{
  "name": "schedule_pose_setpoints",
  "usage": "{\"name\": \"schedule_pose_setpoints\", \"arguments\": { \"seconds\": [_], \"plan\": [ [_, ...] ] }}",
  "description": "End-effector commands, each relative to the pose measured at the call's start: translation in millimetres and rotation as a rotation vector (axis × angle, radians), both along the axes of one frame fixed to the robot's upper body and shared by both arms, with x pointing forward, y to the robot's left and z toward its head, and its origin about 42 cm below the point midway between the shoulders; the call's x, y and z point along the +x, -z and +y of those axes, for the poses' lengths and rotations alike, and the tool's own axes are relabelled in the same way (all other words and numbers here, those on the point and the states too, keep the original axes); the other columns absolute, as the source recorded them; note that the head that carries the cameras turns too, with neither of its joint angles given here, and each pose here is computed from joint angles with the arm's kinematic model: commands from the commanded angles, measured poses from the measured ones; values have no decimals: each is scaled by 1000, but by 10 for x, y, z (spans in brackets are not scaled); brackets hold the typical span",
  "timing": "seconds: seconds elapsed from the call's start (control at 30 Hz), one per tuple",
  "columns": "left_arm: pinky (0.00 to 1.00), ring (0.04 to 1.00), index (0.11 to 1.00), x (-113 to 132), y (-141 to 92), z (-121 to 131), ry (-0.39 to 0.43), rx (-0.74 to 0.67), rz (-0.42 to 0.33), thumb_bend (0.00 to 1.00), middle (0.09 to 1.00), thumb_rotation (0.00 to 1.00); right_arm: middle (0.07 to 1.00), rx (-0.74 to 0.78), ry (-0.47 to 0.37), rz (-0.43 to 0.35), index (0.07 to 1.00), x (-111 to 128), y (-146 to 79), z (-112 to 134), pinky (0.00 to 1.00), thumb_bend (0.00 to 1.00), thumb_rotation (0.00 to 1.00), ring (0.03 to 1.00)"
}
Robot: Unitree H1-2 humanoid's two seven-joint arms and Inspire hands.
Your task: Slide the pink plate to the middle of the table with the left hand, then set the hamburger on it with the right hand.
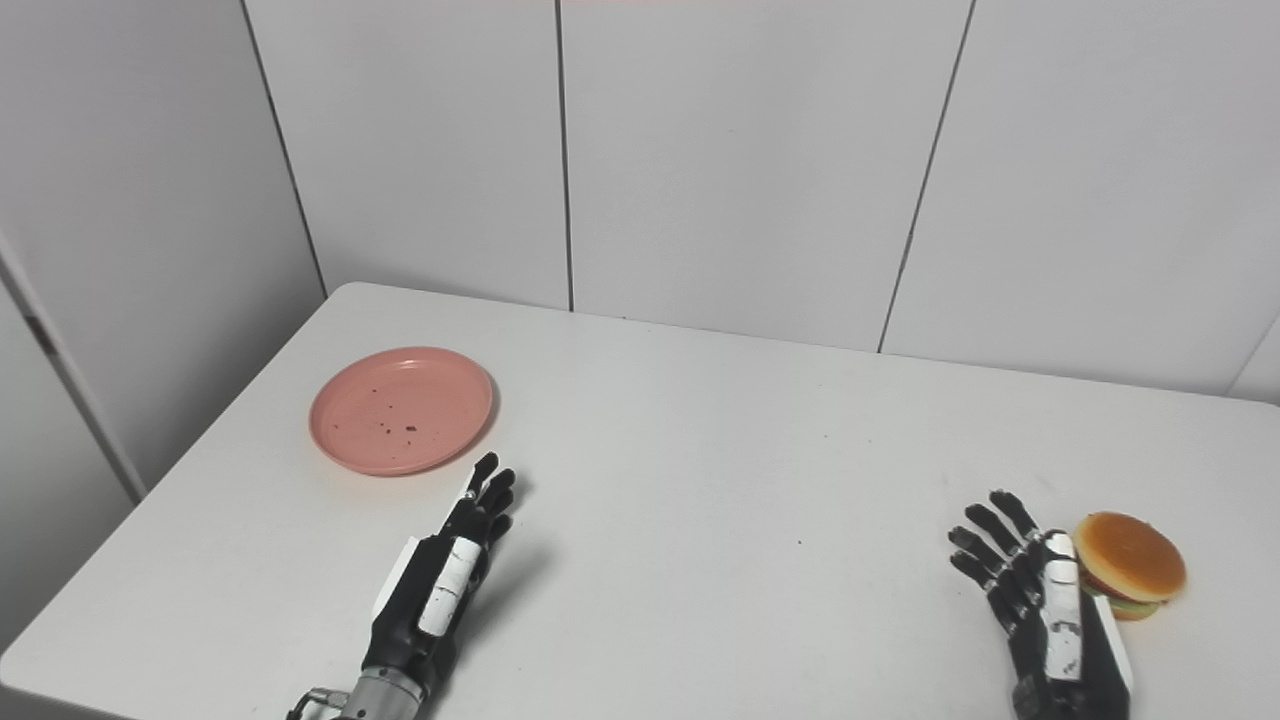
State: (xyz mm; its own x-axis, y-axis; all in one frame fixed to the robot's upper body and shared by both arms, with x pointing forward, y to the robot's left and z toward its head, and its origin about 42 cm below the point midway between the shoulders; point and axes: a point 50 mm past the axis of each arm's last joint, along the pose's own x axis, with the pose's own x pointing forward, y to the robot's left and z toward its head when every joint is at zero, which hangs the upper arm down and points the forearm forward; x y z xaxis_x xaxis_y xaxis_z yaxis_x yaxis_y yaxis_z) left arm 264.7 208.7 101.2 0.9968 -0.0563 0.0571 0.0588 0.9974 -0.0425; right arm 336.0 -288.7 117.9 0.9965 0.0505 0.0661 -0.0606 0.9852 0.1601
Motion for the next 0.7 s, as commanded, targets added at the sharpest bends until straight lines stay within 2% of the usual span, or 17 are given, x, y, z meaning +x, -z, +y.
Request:
{"name": "schedule_pose_setpoints", "arguments": {
  "seconds": [0.0,0.67],
  "plan": [
    [1000,994,1000,14,191,-120,22,-14,57,874,984,875,843,23,5,29,874,-95,230,-24,824,808,1000,803],
    [1000,989,1000,-7,276,-107,30,3,40,850,985,889,829,39,0,30,871,-88,290,-4,817,804,1000,789]
  ]
}}
